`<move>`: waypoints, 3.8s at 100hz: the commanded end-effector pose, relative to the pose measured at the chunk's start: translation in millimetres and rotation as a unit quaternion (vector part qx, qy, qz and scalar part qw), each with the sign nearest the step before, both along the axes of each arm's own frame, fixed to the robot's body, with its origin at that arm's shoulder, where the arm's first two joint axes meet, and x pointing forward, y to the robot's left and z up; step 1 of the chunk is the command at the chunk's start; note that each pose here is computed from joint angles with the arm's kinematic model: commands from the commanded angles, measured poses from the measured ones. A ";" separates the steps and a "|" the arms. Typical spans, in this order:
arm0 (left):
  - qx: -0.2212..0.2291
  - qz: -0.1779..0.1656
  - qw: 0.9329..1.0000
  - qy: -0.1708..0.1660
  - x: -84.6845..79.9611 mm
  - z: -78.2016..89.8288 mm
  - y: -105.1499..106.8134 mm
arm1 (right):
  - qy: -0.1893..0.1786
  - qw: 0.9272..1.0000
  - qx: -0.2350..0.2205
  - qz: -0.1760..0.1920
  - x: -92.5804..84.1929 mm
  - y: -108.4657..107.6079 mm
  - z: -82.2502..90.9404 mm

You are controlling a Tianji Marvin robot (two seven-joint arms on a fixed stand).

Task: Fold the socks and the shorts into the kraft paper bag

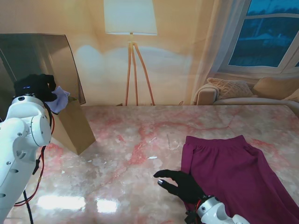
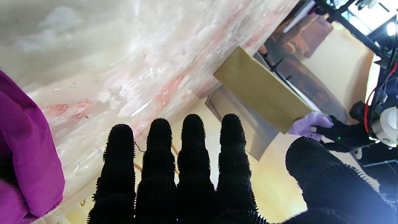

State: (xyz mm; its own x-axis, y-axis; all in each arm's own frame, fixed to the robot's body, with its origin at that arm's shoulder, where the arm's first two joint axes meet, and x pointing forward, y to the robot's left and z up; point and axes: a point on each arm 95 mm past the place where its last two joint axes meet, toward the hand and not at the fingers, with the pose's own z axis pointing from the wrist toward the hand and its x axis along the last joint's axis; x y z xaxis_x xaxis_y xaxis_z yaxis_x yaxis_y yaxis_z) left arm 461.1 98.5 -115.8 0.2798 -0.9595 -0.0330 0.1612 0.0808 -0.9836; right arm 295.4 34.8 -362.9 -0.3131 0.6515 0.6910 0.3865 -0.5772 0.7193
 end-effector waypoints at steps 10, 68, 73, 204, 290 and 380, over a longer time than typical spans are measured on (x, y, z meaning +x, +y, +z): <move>0.008 -0.002 1.000 0.012 -3.3 -8.7 -0.6 | 0.004 1.000 -0.002 0.003 -2.8 1.9 -2.1; 0.009 -0.003 1.000 0.014 -3.4 -9.4 -0.6 | 0.006 1.000 -0.002 0.005 -2.4 2.8 -1.8; 0.009 -0.003 1.000 0.014 -3.4 -9.4 -0.6 | 0.006 1.000 -0.002 0.005 -2.4 2.9 -1.8; 0.005 -0.012 1.000 0.012 -6.1 -10.2 -3.4 | 0.002 1.000 -0.002 0.006 -0.7 3.8 -2.8; -0.072 -0.170 0.982 -0.028 -64.0 -54.3 -60.6 | -0.003 1.000 0.000 0.003 -0.2 2.2 -4.9; -0.324 -0.223 0.919 -0.006 -114.8 -186.4 -81.5 | -0.025 1.000 -0.008 -0.005 0.8 3.9 12.1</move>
State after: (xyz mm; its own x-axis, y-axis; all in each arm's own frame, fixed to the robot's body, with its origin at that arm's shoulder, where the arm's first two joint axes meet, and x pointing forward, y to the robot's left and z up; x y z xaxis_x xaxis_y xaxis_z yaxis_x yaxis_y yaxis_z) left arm 351.4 20.2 -287.8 -0.1637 -0.8150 0.5558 0.0870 -0.5732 -0.8148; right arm 298.8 34.5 -355.1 -0.3319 0.6693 0.6648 0.3447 -0.5700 0.7459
